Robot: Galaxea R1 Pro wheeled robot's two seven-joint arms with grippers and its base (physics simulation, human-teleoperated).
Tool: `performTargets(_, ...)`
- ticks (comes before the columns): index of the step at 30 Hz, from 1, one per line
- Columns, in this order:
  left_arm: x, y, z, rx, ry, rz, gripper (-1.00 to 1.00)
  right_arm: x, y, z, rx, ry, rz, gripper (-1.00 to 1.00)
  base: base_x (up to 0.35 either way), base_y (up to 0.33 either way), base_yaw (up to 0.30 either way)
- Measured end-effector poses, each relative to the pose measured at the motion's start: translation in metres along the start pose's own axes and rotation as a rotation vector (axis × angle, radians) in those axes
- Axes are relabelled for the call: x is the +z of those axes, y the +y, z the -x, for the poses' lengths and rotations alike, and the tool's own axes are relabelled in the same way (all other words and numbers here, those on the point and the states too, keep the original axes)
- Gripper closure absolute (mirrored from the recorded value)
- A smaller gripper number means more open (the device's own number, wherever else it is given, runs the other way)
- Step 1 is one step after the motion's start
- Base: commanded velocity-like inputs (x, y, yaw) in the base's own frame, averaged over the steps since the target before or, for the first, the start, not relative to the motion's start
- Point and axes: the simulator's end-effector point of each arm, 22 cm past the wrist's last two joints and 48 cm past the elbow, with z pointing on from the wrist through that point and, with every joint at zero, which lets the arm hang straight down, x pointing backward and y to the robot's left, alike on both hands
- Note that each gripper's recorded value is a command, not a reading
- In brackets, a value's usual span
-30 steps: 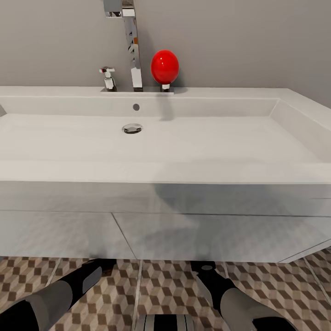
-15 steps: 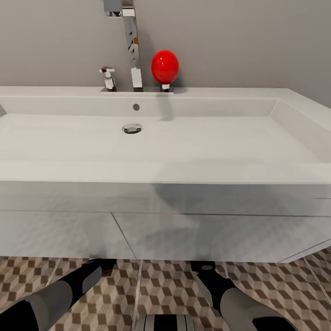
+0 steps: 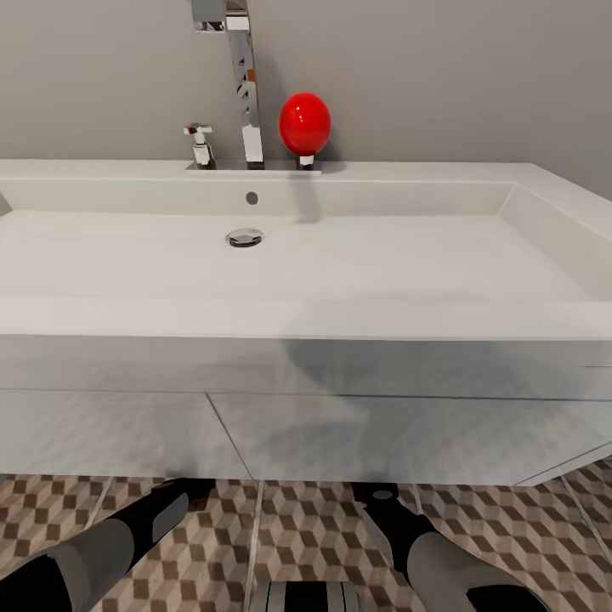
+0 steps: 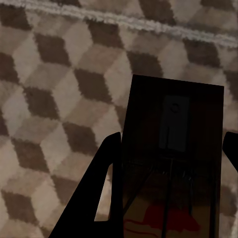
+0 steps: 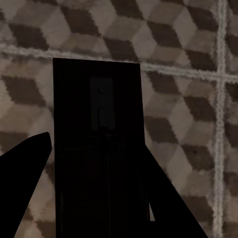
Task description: Take the four mousetraps from the cabinet in the bathroom and place them on the bathroom floor. Make sure all four end up on the same floor surface, and ensure that at least two of them are either under or directly next to the same bathroom sink.
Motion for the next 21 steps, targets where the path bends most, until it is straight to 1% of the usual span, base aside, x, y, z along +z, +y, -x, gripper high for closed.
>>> performTargets(10,0.0000,-0.0001,0.0000,0.000,0.000,-0.001,1.00,0.0000,0.0000,0.0000,0.000,0.000,0.000,1.00,0.000,0.000,0.000)
performTargets(15,0.0067,-0.0005,-0.0031,-0.001,0.010,0.000,1.00,0.0058,0.0002,0.0011,0.006,-0.006,-0.001,1.00,0.000,0.000,0.000)
performTargets(21,0.0067,-0.0005,-0.0031,-0.001,0.010,0.000,1.00,0.0058,0.0002,0.0011,0.006,-0.006,-0.001,1.00,0.000,0.000,0.000)
